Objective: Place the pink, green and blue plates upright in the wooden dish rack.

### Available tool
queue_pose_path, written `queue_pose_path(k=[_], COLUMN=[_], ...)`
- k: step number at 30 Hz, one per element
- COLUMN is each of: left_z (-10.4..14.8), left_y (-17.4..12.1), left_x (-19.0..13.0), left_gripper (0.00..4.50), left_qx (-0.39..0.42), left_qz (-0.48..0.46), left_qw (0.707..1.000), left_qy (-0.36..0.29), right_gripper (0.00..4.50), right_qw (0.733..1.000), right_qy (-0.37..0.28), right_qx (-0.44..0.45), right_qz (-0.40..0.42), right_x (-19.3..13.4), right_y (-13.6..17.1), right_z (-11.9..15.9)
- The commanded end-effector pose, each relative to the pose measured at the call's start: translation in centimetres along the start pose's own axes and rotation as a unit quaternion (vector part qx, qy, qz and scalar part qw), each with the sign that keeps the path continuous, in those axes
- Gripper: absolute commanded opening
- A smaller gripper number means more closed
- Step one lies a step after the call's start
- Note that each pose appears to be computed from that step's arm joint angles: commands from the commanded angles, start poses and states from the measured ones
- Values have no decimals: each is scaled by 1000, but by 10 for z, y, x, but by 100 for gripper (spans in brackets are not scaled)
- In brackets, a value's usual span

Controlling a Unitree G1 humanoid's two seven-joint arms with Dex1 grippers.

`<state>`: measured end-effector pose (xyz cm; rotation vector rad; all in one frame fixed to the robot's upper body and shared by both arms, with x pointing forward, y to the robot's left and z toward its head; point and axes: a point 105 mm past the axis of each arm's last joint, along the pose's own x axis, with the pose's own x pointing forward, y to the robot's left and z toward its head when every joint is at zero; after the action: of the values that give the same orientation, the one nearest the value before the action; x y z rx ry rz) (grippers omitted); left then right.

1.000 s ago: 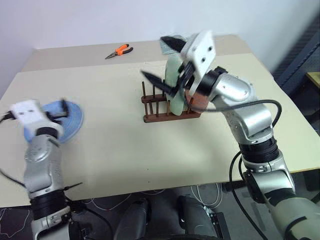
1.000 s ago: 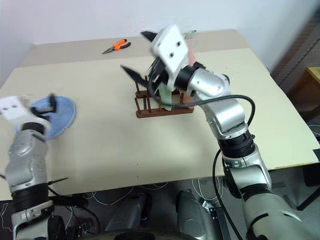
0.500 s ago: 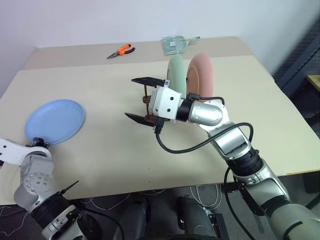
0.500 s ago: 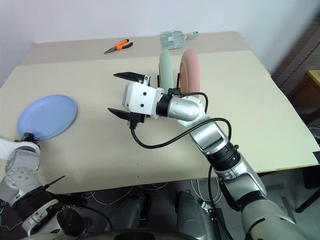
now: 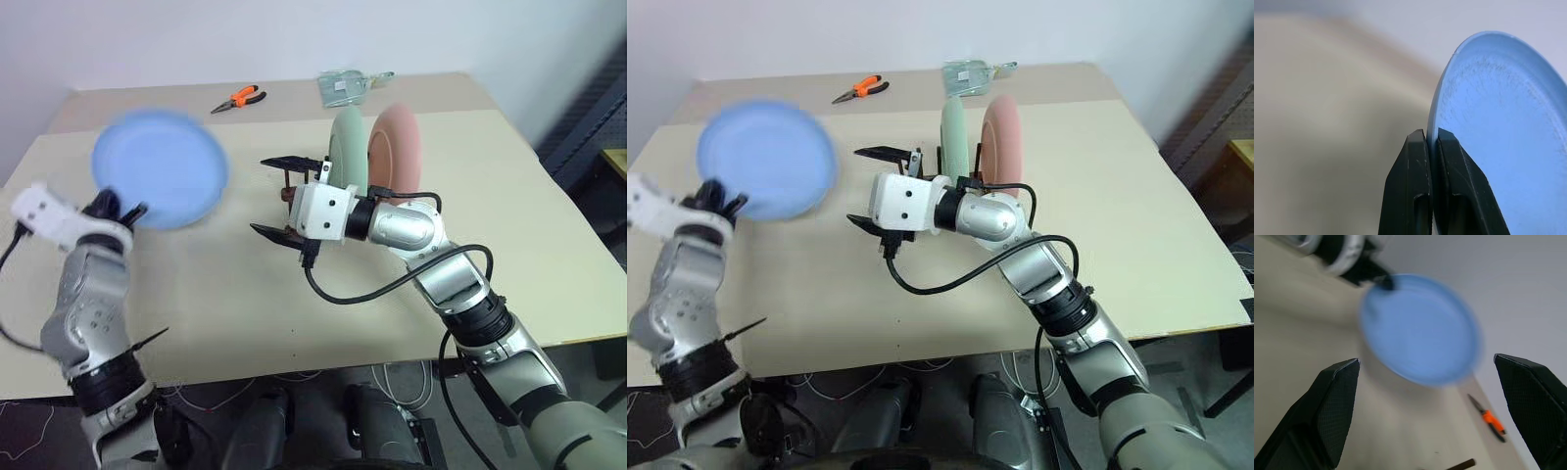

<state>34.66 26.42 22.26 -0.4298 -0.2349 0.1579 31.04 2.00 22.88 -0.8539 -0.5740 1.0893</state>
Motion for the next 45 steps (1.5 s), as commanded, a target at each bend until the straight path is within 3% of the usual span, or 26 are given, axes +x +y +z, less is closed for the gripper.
queue_pose_path(k=[1,6,7,10,15,16,20,24,29,31,32,35,39,45], left_z=[16,29,30,30,26,26,38,69,101,83,68,19,-55,-101], left_y=[-46,-92,-96,-98,-96,-95,-89,-67,8,36,44,40,14,-13], left_x=[0,-5,-6,-7,-10,-10,-8,-3,2,-1,-4,-13,-40,-65], left_gripper=[4,4,0,0,0,32,198,408,408,408,408,408,408,408], left_qx=[40,20,18,11,11,3,-46,-74,96,194,238,338,367,325], left_qz=[-80,-151,-157,-160,-167,-167,-156,-104,50,79,78,19,-104,-188], left_qw=[996,988,987,986,985,985,985,985,977,966,960,939,924,926], left_qy=[-23,-40,-41,-39,-31,-30,-53,-120,-186,-152,-128,-68,3,49], right_gripper=[450,450,424,317,53,3,0,0,0,0,0,0,0,0], right_qw=[998,994,993,991,990,989,987,986,990,981,964,917,852,811], right_qy=[-5,33,40,54,55,55,54,48,-12,-91,-140,-205,-235,-212], right_qx=[-66,-97,-102,-115,-126,-132,-146,-149,-78,58,149,301,445,520], right_qz=[-18,-31,-33,-34,-37,-38,-45,-50,-117,-160,-172,-162,-146,-162], right_x=[7,24,26,29,30,31,31,32,25,17,11,2,-1,1], right_y=[-11,-20,-21,-20,-20,-20,-19,-17,-34,-48,-52,-51,-45,-40], right_z=[6,-12,-15,-22,-24,-23,-22,-19,1,23,34,47,50,36])
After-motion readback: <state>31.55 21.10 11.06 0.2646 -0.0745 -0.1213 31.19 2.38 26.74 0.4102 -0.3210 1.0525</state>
